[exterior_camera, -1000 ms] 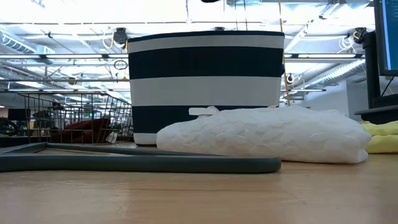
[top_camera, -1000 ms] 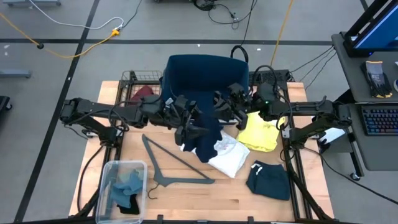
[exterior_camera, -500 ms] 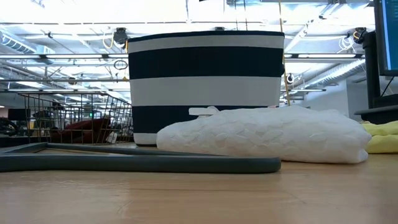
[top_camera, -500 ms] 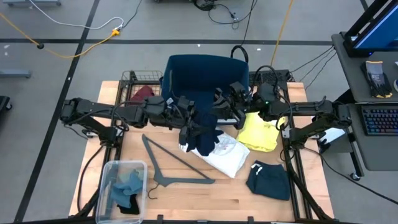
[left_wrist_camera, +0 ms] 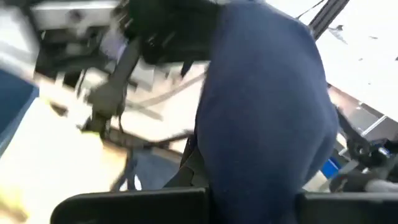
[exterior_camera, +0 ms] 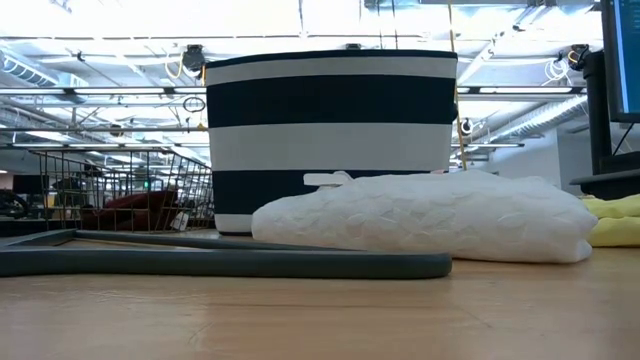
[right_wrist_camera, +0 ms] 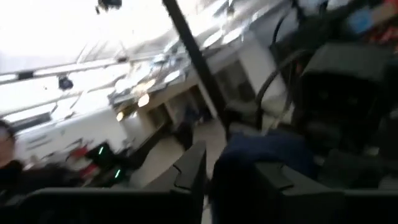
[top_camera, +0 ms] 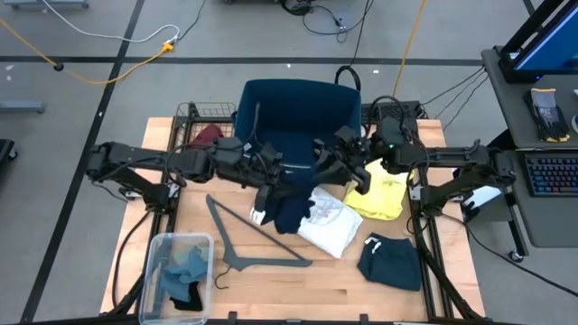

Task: Pick & Place Cloths
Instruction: Put the dark blue boxer into the brown wire basket

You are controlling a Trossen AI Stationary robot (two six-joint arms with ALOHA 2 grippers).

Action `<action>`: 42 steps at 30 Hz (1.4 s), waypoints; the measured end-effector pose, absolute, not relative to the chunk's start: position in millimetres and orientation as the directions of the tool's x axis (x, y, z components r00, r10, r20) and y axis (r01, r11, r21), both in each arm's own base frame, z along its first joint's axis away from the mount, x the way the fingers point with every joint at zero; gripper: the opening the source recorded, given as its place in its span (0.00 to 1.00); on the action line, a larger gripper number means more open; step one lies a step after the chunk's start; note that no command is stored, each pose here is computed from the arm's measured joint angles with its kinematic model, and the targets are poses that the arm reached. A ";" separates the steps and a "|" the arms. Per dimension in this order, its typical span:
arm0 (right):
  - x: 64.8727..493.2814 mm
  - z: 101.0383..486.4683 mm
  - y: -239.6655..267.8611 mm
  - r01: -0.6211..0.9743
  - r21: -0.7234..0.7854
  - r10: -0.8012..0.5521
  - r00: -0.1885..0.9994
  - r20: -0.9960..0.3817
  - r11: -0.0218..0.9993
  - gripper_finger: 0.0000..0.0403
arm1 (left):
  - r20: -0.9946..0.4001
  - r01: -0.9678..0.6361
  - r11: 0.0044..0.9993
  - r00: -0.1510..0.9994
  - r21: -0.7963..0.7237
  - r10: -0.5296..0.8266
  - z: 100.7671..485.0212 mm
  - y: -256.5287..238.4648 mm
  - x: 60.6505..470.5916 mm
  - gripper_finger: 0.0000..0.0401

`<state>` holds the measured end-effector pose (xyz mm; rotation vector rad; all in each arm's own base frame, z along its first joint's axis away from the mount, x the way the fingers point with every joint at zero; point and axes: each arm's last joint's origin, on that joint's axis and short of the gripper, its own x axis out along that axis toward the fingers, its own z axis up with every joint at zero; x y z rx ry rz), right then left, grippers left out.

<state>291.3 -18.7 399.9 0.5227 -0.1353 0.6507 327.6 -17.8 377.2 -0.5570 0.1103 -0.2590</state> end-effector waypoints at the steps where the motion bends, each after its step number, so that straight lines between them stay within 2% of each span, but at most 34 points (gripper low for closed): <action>1: 288.9 399.7 -18.6 -0.615 0.430 0.563 0.786 0.258 0.661 0.23 | -0.057 0.199 0.810 0.960 -0.551 -0.275 377.4 -17.7 323.9 0.04; 7: 270.3 401.5 -12.8 -0.687 0.443 0.709 0.690 0.148 0.576 0.31 | -0.160 0.133 0.787 0.946 -0.603 -0.282 380.3 -17.8 303.4 0.04; 10: 258.7 405.1 -9.3 -0.730 0.429 0.768 0.629 0.119 0.531 0.32 | -0.193 0.070 0.790 0.953 -0.609 -0.233 385.2 -15.7 290.4 0.04; 15: 236.4 414.4 -4.5 -0.760 0.354 0.785 0.611 0.103 0.546 0.27 | -0.241 -0.055 0.805 0.964 -0.591 -0.110 397.6 -10.7 258.2 0.04; 19: 215.4 419.4 -2.0 -0.763 0.277 0.778 0.623 0.078 0.584 0.18 | -0.260 -0.168 0.810 0.965 -0.561 0.020 406.0 -6.2 233.6 0.04; 24: 187.8 424.2 -0.6 -0.696 0.175 0.700 0.713 0.054 0.696 0.02 | -0.282 -0.322 0.797 0.939 -0.511 0.199 411.6 0.2 206.0 0.04; 30: 155.9 425.6 -0.7 -0.543 0.113 0.545 0.839 0.015 0.832 0.01 | -0.259 -0.492 0.753 0.870 -0.436 0.419 418.8 12.3 180.1 0.04; 33: 141.2 425.2 -1.0 -0.461 0.086 0.463 0.886 -0.004 0.883 0.01 | -0.280 -0.604 0.711 0.797 -0.359 0.536 416.1 20.7 172.1 0.04; 37: 127.3 424.5 -1.9 -0.366 0.073 0.369 0.929 -0.020 0.928 0.00 | -0.272 -0.714 0.639 0.700 -0.287 0.660 416.9 31.6 160.8 0.04; 42: 116.7 425.7 -2.2 -0.310 0.064 0.312 0.950 -0.012 0.949 0.00 | -0.249 -0.830 0.529 0.558 -0.177 0.791 418.0 45.4 151.0 0.04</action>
